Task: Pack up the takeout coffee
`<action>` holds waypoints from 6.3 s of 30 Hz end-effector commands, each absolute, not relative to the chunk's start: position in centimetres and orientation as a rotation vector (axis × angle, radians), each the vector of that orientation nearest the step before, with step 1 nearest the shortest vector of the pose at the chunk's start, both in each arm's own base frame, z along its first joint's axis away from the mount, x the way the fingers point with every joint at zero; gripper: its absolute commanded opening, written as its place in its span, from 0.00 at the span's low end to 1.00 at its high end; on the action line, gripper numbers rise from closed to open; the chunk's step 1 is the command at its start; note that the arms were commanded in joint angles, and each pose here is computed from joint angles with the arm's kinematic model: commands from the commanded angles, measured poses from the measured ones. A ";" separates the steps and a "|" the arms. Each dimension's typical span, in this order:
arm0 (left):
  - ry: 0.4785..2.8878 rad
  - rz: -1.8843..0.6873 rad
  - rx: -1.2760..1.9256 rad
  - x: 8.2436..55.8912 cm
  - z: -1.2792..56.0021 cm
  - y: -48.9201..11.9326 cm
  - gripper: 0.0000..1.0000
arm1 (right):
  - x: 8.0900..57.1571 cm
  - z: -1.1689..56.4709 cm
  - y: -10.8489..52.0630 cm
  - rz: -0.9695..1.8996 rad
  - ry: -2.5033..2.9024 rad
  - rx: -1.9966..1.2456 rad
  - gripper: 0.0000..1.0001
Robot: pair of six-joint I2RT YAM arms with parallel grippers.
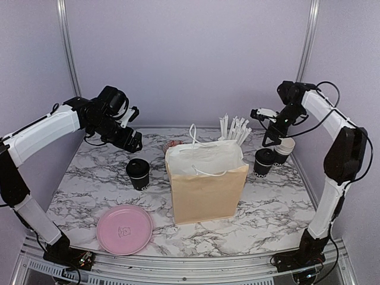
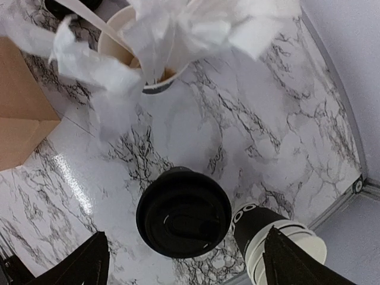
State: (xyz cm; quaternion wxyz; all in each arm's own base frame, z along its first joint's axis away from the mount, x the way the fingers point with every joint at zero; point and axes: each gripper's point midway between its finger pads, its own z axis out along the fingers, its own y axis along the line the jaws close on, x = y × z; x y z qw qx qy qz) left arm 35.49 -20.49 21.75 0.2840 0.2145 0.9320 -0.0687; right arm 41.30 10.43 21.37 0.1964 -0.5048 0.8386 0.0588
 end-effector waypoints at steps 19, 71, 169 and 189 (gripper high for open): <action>2.466 -0.208 0.578 34.9 23.1 -20.3 0.99 | 40.3 15.9 8.2 0.199 2.360 -1.595 0.95; 2.451 -0.293 0.620 34.5 23.8 -21.9 0.99 | 38.4 14.4 7.7 0.164 2.436 -1.604 0.57; 2.006 -0.355 0.713 32.6 38.0 -27.0 0.99 | 20.9 41.3 23.5 0.604 1.312 -1.719 0.47; 2.068 -0.801 1.198 26.8 31.8 -37.5 0.88 | 20.5 34.5 27.2 0.415 1.433 -1.967 0.44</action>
